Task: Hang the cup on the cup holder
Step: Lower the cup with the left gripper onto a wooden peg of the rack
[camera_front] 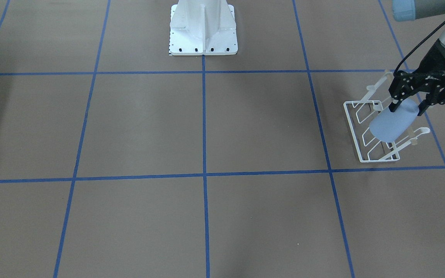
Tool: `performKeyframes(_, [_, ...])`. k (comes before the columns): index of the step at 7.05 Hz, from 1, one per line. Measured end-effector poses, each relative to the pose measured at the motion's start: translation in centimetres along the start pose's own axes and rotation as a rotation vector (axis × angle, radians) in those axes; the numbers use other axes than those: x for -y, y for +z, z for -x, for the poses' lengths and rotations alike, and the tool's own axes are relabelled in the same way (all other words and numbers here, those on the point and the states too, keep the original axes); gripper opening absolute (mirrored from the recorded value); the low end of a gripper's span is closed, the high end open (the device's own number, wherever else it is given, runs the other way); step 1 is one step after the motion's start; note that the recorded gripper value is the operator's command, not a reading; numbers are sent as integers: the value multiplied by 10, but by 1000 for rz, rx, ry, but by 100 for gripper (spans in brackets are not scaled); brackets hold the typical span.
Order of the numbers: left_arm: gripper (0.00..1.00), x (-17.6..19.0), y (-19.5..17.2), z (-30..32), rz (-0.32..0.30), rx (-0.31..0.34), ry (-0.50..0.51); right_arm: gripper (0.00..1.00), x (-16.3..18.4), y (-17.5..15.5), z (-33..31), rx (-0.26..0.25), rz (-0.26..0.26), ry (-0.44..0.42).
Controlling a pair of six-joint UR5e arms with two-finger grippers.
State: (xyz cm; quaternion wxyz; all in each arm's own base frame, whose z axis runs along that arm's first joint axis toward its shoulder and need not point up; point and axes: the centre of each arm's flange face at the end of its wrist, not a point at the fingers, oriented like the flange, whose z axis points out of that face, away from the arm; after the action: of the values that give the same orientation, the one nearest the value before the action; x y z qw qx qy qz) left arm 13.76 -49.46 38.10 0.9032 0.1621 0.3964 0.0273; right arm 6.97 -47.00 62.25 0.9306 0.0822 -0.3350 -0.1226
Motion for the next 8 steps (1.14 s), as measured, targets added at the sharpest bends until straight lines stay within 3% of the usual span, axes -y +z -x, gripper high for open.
performKeyframes(8, [0, -18, 65, -6, 94, 75, 22, 100, -4, 2, -1, 1, 2, 2])
